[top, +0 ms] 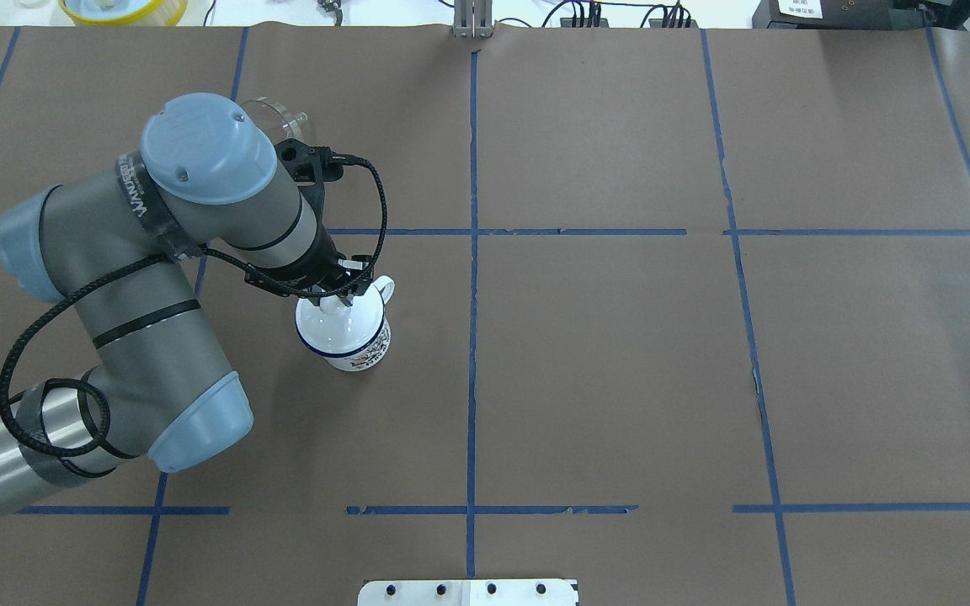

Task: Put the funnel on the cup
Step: 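Close the left gripper on the lid knob and lift it off, then set the white lid on the table beside the mug, open left gripper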

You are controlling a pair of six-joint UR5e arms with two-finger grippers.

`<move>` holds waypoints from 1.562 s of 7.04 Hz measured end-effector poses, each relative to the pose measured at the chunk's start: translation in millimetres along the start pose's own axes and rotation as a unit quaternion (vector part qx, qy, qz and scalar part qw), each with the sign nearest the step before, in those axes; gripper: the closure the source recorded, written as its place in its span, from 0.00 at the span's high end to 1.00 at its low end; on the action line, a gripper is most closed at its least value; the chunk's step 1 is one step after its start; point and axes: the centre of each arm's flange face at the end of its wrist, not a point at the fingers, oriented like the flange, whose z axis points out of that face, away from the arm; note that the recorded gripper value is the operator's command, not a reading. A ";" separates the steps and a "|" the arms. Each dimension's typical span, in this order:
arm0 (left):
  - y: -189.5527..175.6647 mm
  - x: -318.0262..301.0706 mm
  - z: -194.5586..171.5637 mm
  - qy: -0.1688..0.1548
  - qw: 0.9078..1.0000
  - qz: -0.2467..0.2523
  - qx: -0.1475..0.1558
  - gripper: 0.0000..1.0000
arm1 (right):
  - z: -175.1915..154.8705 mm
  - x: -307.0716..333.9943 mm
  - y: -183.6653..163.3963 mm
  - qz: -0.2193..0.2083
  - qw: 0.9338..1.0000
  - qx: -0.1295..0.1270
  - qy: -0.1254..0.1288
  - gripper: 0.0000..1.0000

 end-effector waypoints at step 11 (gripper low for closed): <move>-6.8 -125.6 -60.2 -0.028 0.998 0.037 0.043 0.00 | -0.2 -0.2 -0.2 0.000 1.000 0.000 0.000 1.00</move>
